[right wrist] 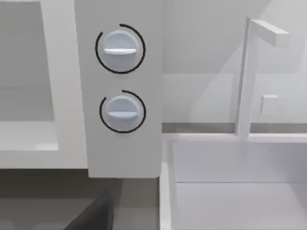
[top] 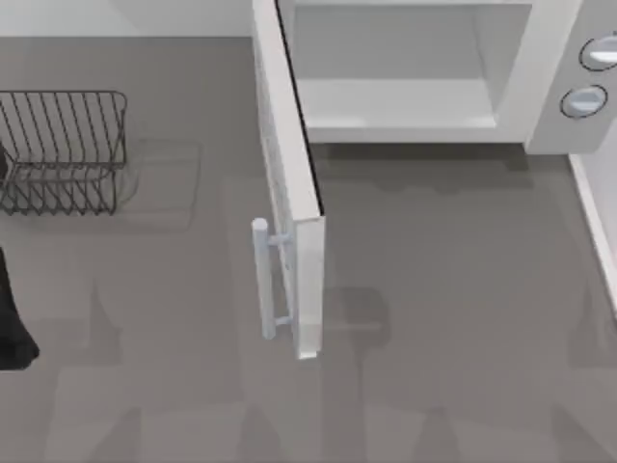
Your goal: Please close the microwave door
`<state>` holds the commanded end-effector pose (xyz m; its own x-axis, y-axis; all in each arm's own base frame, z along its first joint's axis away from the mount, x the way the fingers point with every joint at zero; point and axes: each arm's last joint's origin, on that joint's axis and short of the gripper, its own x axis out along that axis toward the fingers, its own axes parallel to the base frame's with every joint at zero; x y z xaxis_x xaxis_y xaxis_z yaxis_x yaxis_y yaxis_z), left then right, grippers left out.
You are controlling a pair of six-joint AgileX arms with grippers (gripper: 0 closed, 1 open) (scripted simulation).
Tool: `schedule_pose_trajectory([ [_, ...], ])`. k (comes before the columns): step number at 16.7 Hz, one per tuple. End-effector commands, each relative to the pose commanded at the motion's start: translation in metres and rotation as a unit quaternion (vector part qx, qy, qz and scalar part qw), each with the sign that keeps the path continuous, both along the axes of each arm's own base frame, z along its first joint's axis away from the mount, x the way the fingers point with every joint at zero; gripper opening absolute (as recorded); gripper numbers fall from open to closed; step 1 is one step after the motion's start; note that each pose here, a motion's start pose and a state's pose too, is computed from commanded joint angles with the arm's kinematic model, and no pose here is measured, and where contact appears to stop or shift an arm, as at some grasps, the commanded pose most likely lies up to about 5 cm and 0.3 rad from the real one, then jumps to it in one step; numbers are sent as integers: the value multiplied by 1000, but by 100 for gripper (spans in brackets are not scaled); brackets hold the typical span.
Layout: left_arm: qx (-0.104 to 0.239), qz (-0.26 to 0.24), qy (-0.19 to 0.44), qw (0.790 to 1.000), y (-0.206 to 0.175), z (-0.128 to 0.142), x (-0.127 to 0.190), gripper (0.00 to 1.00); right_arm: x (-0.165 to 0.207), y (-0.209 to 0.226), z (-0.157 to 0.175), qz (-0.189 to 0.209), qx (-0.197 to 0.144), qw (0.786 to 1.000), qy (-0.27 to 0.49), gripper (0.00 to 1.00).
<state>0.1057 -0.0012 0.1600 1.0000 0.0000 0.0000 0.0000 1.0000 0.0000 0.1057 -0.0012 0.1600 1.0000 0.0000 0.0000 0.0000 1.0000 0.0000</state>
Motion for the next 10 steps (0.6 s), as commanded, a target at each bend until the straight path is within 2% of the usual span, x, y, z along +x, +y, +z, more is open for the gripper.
schedule_pose_trajectory([
  [3, 3, -3, 6, 1000, 0, 1, 0, 100, 0, 0, 0, 0, 0, 1000, 0, 100],
  [5, 16, -19, 34, 999, -2, 4, 1, 100, 0, 0, 0, 0, 0, 1000, 0, 100],
  [8, 52, -60, 106, 991, -8, 17, 5, 100, 0, 0, 0, 0, 0, 1000, 0, 100],
  [10, 85, -99, 167, 977, -12, 31, 11, 100, 0, 0, 0, 0, 0, 1000, 0, 100],
])
